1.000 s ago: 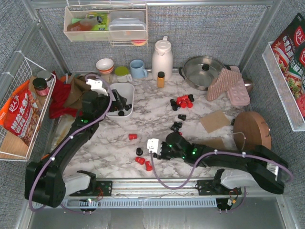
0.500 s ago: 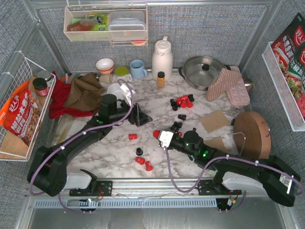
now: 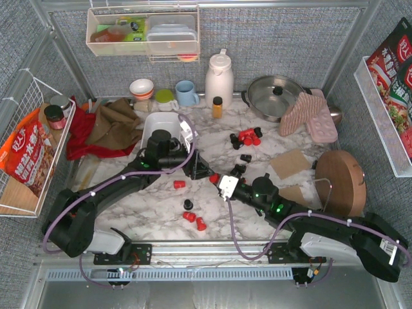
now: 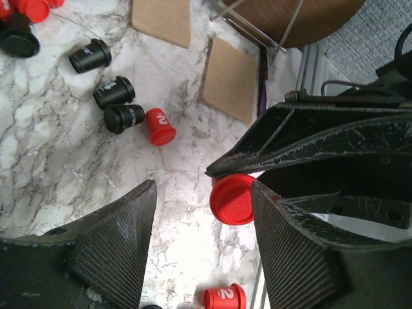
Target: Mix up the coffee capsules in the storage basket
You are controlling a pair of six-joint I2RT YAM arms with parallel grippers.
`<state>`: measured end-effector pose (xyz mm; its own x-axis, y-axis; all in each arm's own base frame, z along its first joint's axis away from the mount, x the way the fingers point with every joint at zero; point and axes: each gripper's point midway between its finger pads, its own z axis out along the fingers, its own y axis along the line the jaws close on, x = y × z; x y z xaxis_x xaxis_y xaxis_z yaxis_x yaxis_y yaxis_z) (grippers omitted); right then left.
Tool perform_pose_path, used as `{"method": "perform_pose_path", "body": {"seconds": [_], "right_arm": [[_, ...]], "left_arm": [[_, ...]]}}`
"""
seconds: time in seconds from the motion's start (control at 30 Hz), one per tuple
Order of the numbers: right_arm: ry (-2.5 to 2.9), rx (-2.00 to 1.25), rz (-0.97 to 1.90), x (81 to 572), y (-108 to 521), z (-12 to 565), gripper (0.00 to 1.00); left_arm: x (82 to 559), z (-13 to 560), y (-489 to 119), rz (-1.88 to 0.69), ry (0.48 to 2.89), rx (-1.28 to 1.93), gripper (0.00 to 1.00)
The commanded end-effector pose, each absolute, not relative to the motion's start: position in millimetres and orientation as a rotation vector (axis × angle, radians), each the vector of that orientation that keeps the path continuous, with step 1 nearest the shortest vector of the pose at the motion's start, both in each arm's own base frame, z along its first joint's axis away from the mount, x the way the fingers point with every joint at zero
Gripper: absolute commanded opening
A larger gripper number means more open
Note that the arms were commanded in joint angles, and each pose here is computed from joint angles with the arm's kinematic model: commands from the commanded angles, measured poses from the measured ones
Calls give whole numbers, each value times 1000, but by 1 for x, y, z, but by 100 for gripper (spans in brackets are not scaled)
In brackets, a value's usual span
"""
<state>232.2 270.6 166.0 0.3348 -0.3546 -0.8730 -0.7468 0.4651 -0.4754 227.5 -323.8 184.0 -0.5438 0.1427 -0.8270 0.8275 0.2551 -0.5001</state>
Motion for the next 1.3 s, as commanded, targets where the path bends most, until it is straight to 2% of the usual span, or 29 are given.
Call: {"method": "perform_pose_path", "body": {"seconds": [0.0,0.37,0.63,0.73,0.87,0.93,1.1,1.27], "right_arm": [[1223,-1084,337,235,271,180,14],[1247,-1102,329,238,272,173,14],[1231,-1090,336,238,272,180,14],[1229,-1093,344,236,273,180,14],[1236,-1097,347,236,273,178,16],[1243,-1099,351,236,274,177,24],[1295,-1091,343,241,274,171,52],[1388,-1066,334,248,271,162,70]], "left_arm": [[216,181,-330,-1349,1861,964,69],[207,185,-336,-1399,1830,988,71],[203,170,-340,-1380,1899,1023,70],[204,164,-340,-1352,1925,1028,66],[213,162,-339,-1295,1937,1006,57],[218,162,-338,-1262,1930,993,51],[233,165,-333,-1158,1928,939,31],[269,172,-308,-985,1939,768,28]]}}
